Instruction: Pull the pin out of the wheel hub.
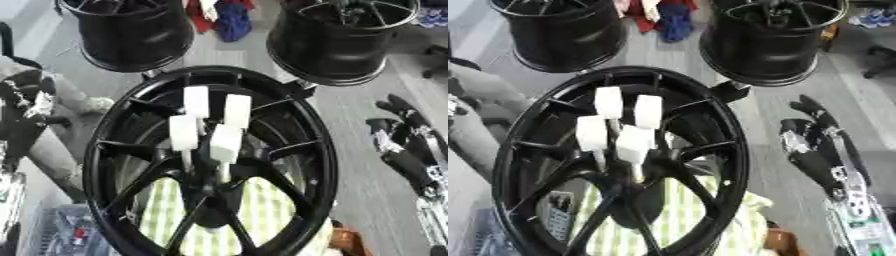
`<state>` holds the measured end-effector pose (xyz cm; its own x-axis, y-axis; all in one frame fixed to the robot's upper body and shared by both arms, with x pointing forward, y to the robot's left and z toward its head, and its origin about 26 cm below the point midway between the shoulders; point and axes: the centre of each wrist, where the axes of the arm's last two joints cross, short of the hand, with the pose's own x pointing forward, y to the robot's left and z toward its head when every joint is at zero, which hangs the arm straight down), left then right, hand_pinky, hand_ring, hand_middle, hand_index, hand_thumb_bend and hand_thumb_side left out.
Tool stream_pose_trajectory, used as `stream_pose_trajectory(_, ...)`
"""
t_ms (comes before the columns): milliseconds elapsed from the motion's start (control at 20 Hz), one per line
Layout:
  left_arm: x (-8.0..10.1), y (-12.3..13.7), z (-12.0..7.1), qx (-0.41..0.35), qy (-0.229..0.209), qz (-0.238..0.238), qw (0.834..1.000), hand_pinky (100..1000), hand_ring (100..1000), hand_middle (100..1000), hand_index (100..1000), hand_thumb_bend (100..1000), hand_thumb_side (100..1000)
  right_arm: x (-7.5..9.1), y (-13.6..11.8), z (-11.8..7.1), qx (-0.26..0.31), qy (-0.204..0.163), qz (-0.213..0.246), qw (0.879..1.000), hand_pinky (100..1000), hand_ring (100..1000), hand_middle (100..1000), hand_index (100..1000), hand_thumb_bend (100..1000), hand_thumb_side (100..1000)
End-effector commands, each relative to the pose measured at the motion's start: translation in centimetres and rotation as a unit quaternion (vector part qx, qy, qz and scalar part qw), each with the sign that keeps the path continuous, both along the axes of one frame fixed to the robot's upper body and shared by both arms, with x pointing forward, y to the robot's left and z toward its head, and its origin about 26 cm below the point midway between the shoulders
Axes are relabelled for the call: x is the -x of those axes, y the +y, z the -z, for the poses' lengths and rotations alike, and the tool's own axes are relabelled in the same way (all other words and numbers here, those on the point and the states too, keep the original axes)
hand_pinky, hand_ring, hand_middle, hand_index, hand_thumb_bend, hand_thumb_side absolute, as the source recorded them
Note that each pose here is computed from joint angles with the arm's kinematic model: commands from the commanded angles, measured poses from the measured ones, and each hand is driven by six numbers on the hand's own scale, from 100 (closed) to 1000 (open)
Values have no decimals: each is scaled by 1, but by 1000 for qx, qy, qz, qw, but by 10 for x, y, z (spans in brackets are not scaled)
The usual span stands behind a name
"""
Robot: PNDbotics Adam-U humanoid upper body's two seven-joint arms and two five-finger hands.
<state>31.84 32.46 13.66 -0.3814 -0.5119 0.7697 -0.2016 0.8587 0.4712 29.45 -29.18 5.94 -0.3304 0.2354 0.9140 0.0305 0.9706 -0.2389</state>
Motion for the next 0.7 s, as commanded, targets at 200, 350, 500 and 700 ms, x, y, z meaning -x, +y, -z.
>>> stream_pose_trajectory(200, 1, -6, -57, -106, -33, 91, 990, 556, 730, 700, 811, 298, 584, 0, -5, -8, 17, -9, -1, 1000, 822, 749, 862, 954, 100, 288)
stream_pose_trajectory(350, -1, -18, -77, -167, -36, 139, 975, 566, 732, 706, 820, 301, 583, 0, -6, -7, 20, -7, -2, 1000, 822, 749, 862, 954, 100, 288)
stream_pose_trajectory(500, -4, -29, -95, -225, -34, 182, 957, 579, 735, 711, 827, 310, 584, 0, -6, -7, 23, -6, -5, 1000, 822, 749, 862, 954, 100, 288)
stream_pose_trajectory(700, -5, -42, -117, -300, -19, 233, 925, 594, 746, 729, 842, 340, 546, 0, -5, -6, 24, -3, -10, 1000, 822, 749, 862, 954, 100, 287)
